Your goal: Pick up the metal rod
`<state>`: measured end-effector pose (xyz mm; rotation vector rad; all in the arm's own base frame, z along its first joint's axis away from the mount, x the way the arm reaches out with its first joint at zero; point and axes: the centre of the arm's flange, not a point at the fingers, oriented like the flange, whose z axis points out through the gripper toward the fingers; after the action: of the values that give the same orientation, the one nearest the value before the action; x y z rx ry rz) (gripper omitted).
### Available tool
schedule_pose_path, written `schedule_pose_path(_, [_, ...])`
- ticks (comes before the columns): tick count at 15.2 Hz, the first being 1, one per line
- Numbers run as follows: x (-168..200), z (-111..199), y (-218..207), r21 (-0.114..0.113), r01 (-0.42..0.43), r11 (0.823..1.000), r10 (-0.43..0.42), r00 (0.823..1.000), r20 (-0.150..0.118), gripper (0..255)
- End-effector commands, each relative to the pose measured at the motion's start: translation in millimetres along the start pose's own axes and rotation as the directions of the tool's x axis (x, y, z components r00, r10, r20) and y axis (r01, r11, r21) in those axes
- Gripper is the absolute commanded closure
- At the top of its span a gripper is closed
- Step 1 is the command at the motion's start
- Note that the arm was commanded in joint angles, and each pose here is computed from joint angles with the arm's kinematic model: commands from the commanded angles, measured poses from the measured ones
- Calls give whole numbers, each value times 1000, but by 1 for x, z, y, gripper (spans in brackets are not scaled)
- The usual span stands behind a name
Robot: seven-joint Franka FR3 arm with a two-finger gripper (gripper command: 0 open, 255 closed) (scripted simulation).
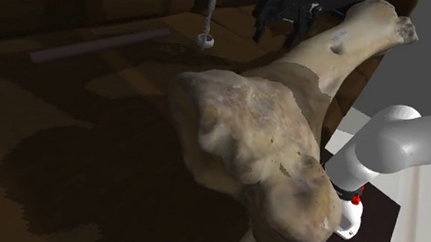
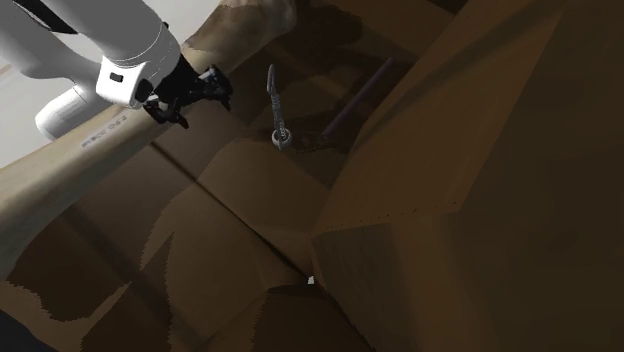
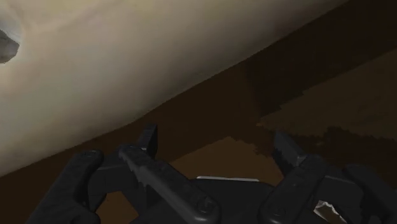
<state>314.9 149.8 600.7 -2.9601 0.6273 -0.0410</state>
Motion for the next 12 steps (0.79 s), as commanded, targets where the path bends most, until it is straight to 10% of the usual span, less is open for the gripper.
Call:
schedule_pose_path(1, [-7, 0, -26, 0, -87, 996, 87, 996, 25, 0])
schedule_pose_path(6, [-12, 6, -89, -7, -286, 958, 286, 956, 65, 0])
schedule_pose_path(12, [-1, 13, -165, -26, -508, 861, 508, 855, 109, 0])
